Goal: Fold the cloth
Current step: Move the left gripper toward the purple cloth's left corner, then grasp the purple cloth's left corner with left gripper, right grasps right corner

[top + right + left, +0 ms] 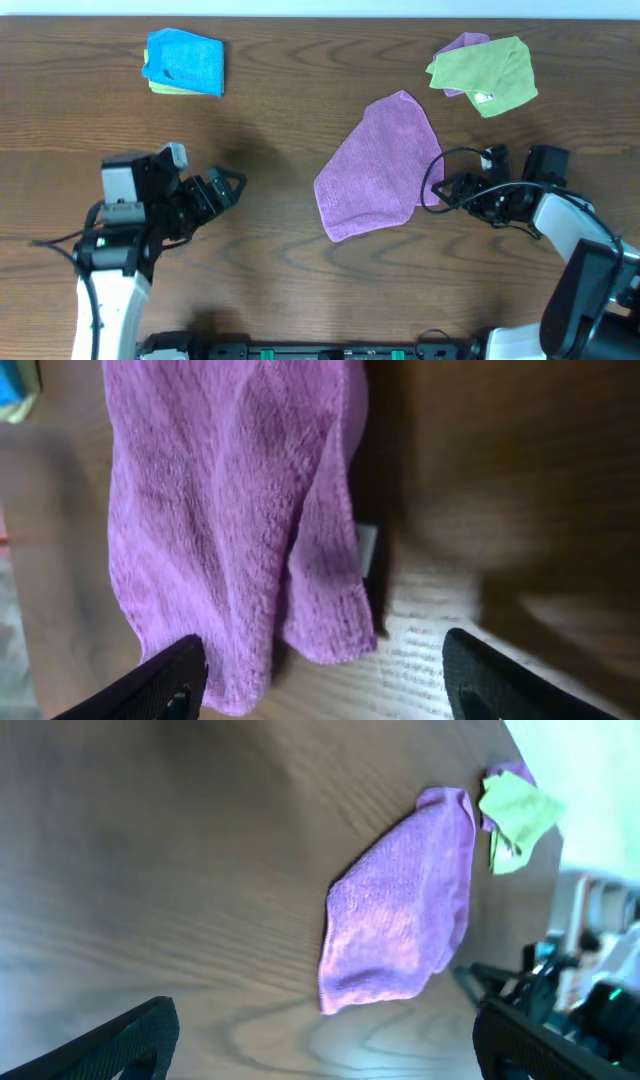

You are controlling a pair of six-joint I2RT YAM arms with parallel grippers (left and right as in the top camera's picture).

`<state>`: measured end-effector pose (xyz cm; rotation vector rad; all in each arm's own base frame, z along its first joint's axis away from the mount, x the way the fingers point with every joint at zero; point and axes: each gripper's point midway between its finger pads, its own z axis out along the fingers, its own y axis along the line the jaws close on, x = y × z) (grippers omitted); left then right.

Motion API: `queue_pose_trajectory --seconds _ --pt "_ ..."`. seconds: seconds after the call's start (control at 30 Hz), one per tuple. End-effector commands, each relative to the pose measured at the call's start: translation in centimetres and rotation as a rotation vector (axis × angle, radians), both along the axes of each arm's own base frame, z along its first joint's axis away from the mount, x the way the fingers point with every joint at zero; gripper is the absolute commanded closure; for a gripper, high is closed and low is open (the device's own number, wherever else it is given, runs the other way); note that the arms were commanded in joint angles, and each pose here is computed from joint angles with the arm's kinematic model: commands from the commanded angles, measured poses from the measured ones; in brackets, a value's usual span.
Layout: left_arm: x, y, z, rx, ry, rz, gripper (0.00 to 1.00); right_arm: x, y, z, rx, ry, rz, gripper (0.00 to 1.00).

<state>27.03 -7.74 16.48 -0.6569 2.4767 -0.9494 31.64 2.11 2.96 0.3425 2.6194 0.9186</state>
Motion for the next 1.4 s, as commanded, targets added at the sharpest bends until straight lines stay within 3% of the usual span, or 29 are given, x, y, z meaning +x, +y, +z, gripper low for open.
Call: queue_pose_trajectory --seconds 0.0,0.43,0.93,1.0,1.17,1.37 --pt "0.5 -0.5 -0.6 -0.111 0.124 0.096 0.05 0.0 -0.1 -0.1 0.021 0.017 -0.051 0.26" --pt "0.7 -1.4 -3.2 -0.186 0.272 0.097 0.05 -0.2 0.1 -3.4 0.061 0.104 -0.07 0.27" --pt "1.1 -1.4 -3.0 -0.2 0.271 0.117 0.05 -0.1 1.5 -5.3 0.045 0.12 -0.021 0.41" --pt "1.1 -1.4 -3.0 -0.2 0.271 0.118 0.05 -0.1 1.4 -5.5 0.024 0.124 -0.022 0.5" --pt "1.1 -1.4 -3.0 -0.2 0.271 0.118 0.05 -0.1 1.2 -5.6 0.011 0.127 -0.027 0.96" --pt "0.7 -1.8 -3.5 -0.19 0.282 0.106 0.05 0.3 1.8 -4.1 0.059 0.088 -0.011 0.99"
